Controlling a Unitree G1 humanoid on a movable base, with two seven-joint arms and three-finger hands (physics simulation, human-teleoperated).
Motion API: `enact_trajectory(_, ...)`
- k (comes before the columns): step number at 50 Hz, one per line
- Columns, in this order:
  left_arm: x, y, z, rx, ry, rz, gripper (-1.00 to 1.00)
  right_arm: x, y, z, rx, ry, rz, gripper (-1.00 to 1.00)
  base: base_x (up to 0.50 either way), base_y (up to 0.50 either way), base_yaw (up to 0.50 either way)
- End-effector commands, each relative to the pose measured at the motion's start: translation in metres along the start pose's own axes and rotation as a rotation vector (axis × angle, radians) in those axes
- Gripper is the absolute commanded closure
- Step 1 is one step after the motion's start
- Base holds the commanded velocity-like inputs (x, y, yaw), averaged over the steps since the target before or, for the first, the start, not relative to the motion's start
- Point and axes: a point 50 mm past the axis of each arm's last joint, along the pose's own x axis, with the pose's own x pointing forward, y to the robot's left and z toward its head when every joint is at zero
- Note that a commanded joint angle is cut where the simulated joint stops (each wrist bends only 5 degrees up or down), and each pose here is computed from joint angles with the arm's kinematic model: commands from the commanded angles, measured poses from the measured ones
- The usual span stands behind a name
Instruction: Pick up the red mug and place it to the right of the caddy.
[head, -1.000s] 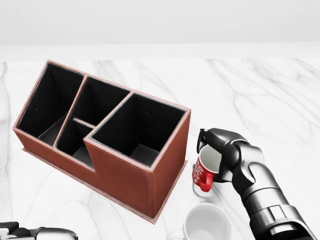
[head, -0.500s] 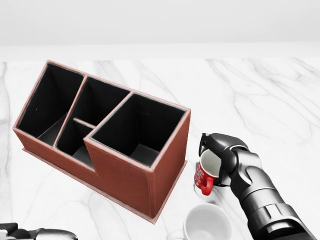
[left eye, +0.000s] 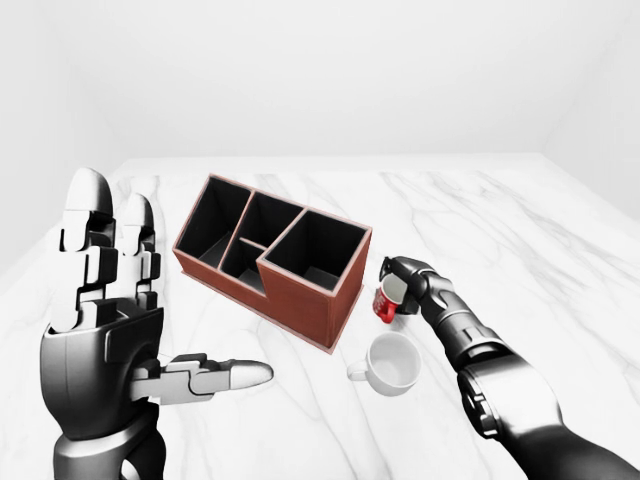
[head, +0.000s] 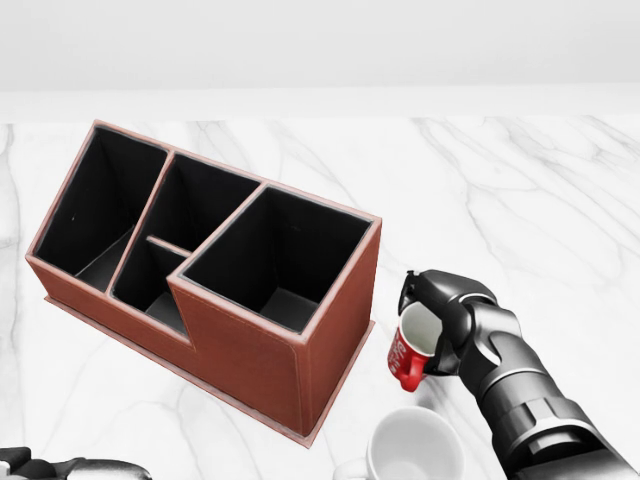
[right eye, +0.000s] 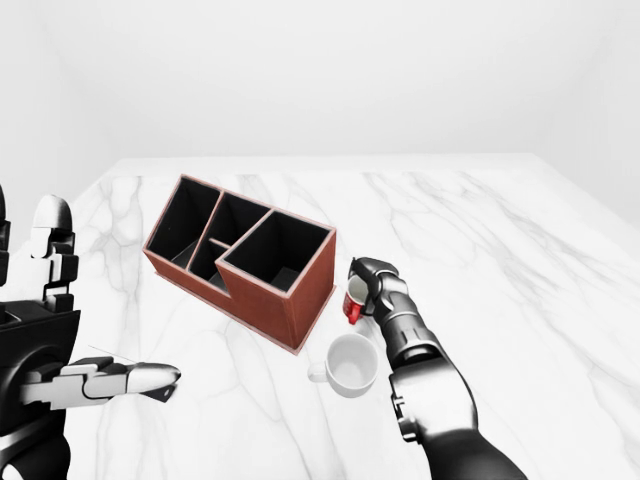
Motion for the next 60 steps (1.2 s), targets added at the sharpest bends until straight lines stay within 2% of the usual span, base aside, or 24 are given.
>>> enact_trajectory(1,0.000,0.000,0.002,0.001,-0.008,0.000,-1.00,0.000,-0.005,0.000,0.015,0.001,-0.025,-0.86,0.00,0.00,0.00)
enact_trajectory(2,0.000,0.000,0.002,0.001,-0.008,-0.001,-1.00,0.000,-0.005,-0.001,0.013,0.003,-0.028,-1.00,0.00,0.00,0.00)
enact_trajectory(25,-0.001,-0.002,0.003,-0.004,-0.008,-0.007,-1.00,-0.003,-0.015,-0.010,0.018,0.008,-0.042,-1.00,0.00,0.00,0.00)
enact_trajectory(45,-0.001,-0.002,-0.001,-0.006,0.006,-0.008,-1.00,-0.022,-0.090,-0.029,0.078,0.002,-0.153,-1.00,0.00,0.00,0.00)
enact_trajectory(51,0.000,-0.002,0.003,-0.004,-0.009,-0.009,-1.00,-0.029,-0.110,-0.035,0.186,-0.029,-0.182,-1.00,0.00,0.00,0.00)
enact_trajectory(54,-0.001,-0.003,0.003,-0.005,-0.006,-0.010,-1.00,-0.030,-0.112,-0.036,0.293,-0.073,-0.190,-1.00,0.00,0.00,0.00)
enact_trajectory(57,-0.001,-0.004,0.004,-0.007,-0.011,-0.012,-1.00,-0.033,-0.113,-0.031,0.412,-0.150,-0.206,-1.00,0.00,0.00,0.00)
enact_trajectory(60,-0.001,-0.003,0.007,-0.007,-0.024,-0.013,-1.00,-0.039,-0.115,-0.026,0.476,-0.237,-0.223,-1.00,0.00,0.00,0.00)
